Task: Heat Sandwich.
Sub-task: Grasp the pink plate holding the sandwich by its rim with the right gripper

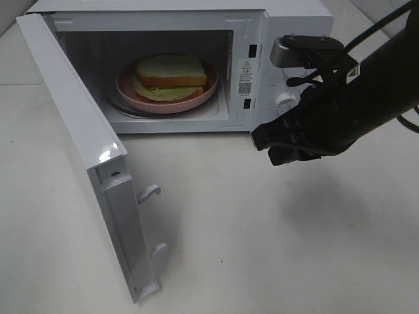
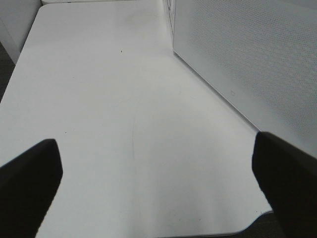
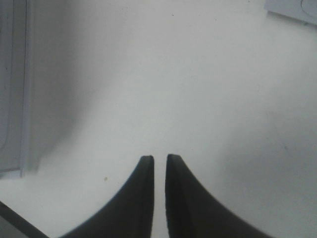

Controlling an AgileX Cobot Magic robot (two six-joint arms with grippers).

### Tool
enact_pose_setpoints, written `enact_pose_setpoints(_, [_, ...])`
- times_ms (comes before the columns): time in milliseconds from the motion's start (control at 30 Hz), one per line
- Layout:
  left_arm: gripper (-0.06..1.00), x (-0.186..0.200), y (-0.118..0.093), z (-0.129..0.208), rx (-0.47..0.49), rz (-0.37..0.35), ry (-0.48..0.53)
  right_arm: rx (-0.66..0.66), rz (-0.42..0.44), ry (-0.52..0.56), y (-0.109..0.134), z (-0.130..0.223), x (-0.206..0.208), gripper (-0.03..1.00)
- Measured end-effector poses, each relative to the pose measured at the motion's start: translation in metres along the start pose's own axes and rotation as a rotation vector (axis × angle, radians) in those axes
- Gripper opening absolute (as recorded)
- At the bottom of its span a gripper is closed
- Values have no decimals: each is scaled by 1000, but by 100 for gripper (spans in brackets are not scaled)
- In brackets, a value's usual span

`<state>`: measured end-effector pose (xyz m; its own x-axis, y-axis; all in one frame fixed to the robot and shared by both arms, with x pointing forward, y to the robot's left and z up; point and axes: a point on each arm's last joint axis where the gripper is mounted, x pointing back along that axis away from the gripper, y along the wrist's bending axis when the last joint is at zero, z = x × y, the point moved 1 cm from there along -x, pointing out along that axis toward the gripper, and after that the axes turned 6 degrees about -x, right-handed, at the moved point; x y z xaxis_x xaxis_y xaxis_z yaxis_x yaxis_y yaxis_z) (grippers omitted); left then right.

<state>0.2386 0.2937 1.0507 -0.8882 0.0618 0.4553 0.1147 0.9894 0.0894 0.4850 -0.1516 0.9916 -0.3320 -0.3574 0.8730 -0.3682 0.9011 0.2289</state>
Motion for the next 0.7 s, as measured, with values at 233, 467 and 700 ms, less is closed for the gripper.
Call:
enact_pose_setpoints(233, [99, 0, 0, 0, 0, 0, 0, 508, 33, 46, -2, -4, 7, 13])
enact_pose_setpoints(467, [99, 0, 0, 0, 0, 0, 0, 884, 36, 61, -3, -4, 7, 14])
enact_pose_setpoints(700, [99, 0, 0, 0, 0, 0, 0, 1230, 30, 62, -3, -5, 7, 19])
